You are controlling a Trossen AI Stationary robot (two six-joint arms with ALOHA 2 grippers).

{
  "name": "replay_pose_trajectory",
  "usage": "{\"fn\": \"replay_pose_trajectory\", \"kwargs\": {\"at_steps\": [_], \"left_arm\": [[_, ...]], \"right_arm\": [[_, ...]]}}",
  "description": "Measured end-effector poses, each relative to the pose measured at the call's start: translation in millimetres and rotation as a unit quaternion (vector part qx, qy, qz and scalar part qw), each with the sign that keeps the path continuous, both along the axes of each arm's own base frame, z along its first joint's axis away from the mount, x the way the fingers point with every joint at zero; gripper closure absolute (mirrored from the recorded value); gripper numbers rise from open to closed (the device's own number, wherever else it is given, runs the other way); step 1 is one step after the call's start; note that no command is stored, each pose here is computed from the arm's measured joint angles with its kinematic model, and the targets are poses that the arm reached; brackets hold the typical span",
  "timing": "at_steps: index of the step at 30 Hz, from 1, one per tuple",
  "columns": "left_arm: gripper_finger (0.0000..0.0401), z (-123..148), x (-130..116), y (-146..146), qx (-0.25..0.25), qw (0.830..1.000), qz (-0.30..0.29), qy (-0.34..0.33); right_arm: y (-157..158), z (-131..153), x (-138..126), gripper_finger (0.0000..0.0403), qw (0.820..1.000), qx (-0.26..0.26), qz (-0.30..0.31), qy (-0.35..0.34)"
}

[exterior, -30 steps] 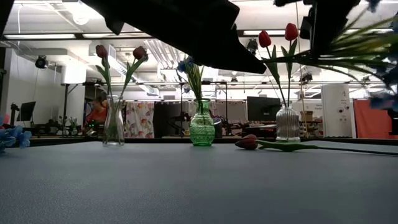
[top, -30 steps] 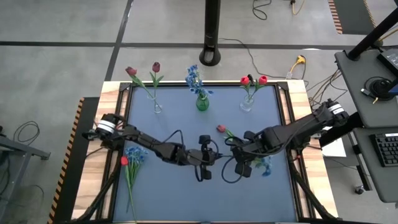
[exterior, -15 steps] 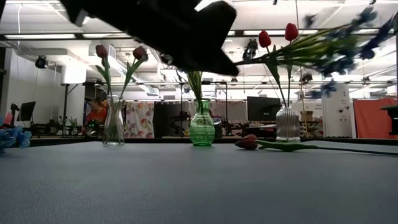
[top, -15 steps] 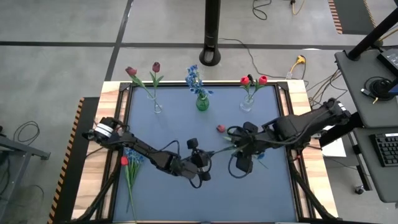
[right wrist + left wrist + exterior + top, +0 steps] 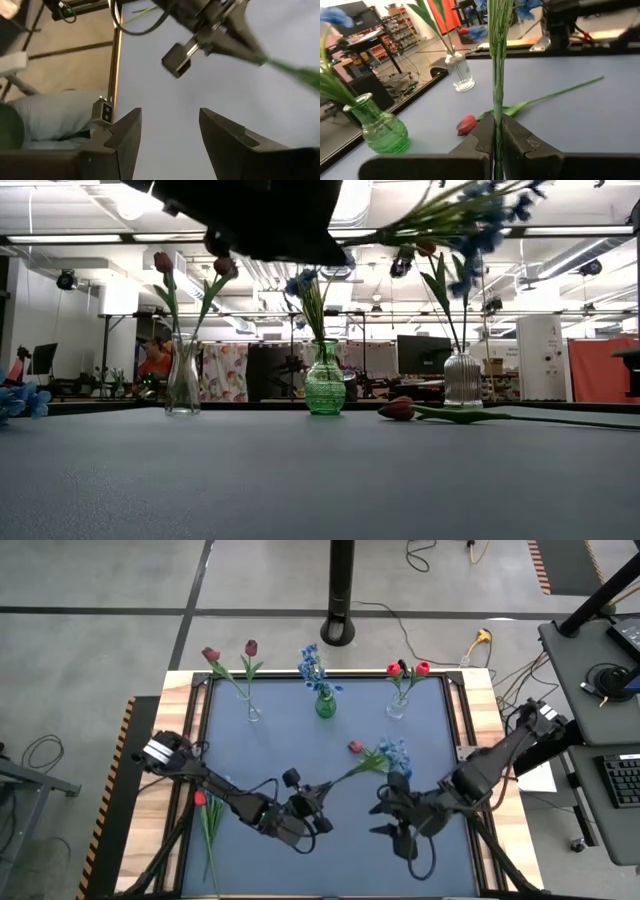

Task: Sort flowers into vase by color
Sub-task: Put the right blue flower into the green vase

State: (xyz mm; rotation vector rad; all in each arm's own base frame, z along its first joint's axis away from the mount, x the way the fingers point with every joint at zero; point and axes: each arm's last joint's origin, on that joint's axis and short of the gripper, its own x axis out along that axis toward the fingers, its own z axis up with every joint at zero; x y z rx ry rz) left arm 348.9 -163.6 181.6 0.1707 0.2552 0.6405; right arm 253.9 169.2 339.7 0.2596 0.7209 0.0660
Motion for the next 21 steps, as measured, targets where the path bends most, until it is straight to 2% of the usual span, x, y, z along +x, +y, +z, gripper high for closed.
{"fn": "replay_pose_trajectory", "kwargs": {"at_steps": [4, 10, 13, 16, 21], "left_arm": [[0.0401, 8, -3, 1, -0.003, 1.0, 0.014, -0.016], [0.0401, 24, -7, 2, -0.013, 0.999, 0.013, -0.034], [0.0401, 31, -9, 3, -0.013, 0.999, 0.022, -0.043], [0.0401, 33, -10, 3, -0.007, 0.998, 0.035, -0.046], [0.0401, 33, -10, 3, -0.012, 0.998, 0.035, -0.052]], "right_arm": [[6, -24, 1, 0.02, 1.0, 0.007, -0.022, -0.02], [1, -67, 3, 0.0192, 0.991, -0.011, -0.11, -0.08], [-3, -87, 3, 0.0187, 0.975, -0.015, -0.168, -0.144], [-8, -103, 1, 0.0179, 0.951, -0.023, -0.214, -0.221], [-18, -110, -1, 0.0162, 0.913, 0.007, -0.23, -0.337]]}}
